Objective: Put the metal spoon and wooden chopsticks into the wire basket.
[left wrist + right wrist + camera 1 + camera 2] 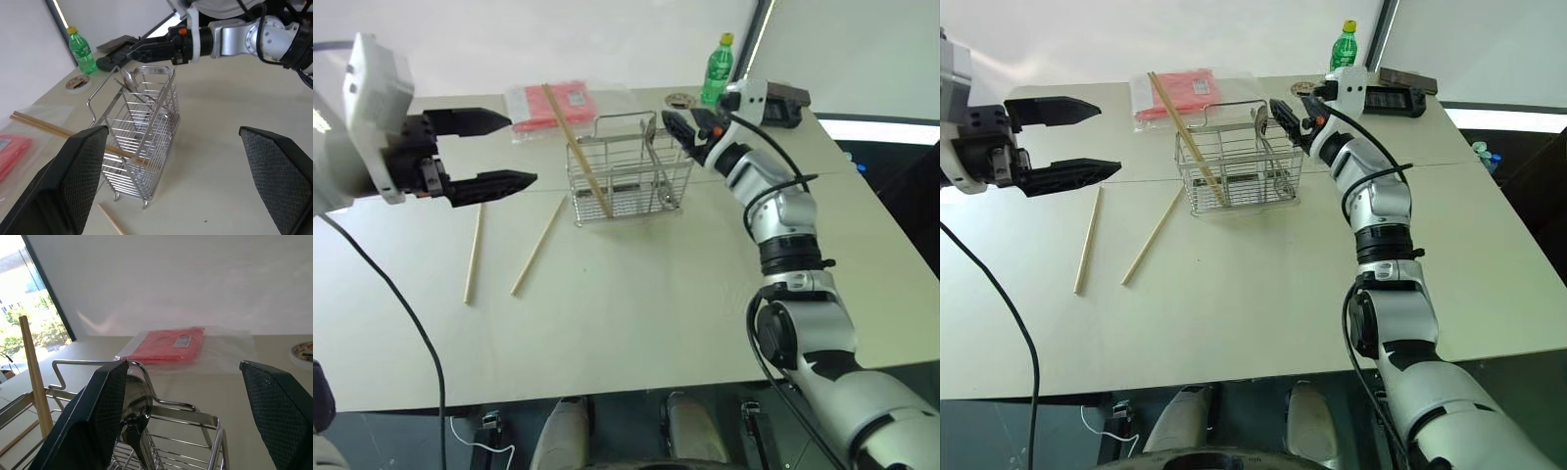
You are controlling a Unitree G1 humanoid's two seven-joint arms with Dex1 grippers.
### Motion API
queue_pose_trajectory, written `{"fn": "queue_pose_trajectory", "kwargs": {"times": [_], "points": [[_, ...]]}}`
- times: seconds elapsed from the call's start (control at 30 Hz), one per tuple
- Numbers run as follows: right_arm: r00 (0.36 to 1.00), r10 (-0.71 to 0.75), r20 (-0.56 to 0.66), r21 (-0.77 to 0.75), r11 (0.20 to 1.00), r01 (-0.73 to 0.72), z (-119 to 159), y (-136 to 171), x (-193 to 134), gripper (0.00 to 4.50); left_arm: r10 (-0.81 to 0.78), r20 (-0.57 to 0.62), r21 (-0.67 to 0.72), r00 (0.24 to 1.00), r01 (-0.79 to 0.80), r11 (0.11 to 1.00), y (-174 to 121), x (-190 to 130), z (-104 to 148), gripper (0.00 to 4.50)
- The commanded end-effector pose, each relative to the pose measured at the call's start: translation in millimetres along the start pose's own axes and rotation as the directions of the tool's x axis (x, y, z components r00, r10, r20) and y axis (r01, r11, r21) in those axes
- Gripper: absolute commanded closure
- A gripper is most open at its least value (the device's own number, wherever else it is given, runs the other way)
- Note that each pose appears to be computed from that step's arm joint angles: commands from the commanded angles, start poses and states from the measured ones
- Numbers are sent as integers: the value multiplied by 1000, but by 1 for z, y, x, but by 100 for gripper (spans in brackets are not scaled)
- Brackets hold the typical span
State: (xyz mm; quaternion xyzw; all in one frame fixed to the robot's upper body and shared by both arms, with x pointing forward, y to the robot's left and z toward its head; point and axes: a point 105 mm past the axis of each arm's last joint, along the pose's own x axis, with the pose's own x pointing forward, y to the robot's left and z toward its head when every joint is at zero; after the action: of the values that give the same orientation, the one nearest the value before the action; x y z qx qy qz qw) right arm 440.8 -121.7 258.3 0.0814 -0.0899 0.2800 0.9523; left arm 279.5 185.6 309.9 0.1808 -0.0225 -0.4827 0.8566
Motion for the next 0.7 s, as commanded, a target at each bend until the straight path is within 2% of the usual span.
{"fn": "queue_pose_trajectory", "kwargs": {"times": [0.03, 0.17, 0.23, 0.33, 0.43, 0.57, 0.7], "points": [[979, 192, 63, -172, 969, -178, 59, 25, -15, 68, 64, -1, 29, 998, -64, 998, 8, -10, 3, 0], [912, 404, -70, -281, 869, -407, 83, 45, -53, 68, 188, -13, -14, 982, -189, 982, 27, -23, -6, 0], [853, 491, -174, -294, 801, -521, 83, 54, -78, 68, 291, -30, -46, 956, -292, 955, 43, -31, -14, 0], [790, 551, -269, -280, 740, -611, 79, 63, -100, 68, 384, -51, -126, 922, -388, 913, 57, -37, -25, 0], [701, 617, -359, -138, 707, -693, 63, 74, -133, 68, 542, -229, -205, 808, -585, 785, 80, -42, -66, 0], [722, 571, -390, -89, 758, -647, 43, 73, -142, 68, 606, -428, -240, 671, -731, 639, 93, -44, -105, 0], [710, 583, -395, -49, 759, -649, 32, 80, -150, 68, 553, -580, -291, 597, -787, 545, 95, -35, -135, 0]]}}
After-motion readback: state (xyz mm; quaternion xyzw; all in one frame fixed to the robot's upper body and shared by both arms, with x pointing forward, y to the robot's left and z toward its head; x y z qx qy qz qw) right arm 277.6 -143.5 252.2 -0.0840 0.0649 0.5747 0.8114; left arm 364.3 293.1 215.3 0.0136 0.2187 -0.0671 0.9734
